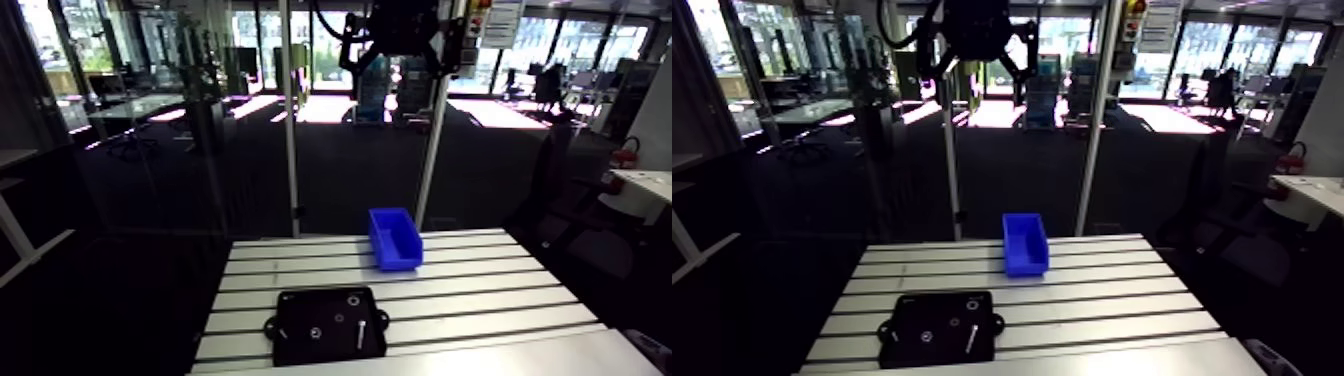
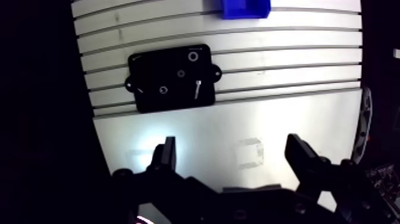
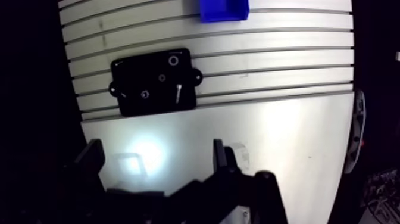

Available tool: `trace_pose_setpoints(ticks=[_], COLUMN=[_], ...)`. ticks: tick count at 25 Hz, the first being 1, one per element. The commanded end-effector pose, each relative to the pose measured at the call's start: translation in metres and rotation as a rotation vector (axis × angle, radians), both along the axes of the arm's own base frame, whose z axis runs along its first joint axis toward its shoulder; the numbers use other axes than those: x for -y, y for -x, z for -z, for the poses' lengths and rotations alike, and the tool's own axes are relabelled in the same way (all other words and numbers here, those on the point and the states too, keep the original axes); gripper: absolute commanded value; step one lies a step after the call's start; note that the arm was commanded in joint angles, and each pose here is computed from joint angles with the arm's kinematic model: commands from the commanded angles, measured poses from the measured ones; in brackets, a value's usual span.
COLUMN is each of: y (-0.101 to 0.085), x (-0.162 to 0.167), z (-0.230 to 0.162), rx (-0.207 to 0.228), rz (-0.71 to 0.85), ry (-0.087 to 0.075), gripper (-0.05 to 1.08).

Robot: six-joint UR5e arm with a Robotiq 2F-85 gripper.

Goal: Pick up the M10 bolt from the tray and put it into the blue bin.

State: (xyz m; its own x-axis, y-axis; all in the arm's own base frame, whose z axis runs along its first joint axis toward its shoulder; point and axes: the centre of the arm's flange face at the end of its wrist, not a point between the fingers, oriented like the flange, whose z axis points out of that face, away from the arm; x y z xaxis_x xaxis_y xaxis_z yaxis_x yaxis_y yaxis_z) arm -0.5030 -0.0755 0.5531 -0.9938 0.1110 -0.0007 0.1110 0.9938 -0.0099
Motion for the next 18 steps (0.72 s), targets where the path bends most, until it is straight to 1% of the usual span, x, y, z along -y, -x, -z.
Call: trace_pose_setpoints(ticks=[1,11,14,18], y=[0.0099,0.0098,0.0097,0.0092], x=[-0.0052,-0.0060,-0.0058,-0.0051], z=[0.0060,0.0090,0.0098,0.0097], rx=[0.011,0.017,0.018,0.018], rz=[0.011,0.012,0.012,0.012], ry=[0.000,0.001,0.002,0.008], gripper=[0.01,0.01,0.01,0.01])
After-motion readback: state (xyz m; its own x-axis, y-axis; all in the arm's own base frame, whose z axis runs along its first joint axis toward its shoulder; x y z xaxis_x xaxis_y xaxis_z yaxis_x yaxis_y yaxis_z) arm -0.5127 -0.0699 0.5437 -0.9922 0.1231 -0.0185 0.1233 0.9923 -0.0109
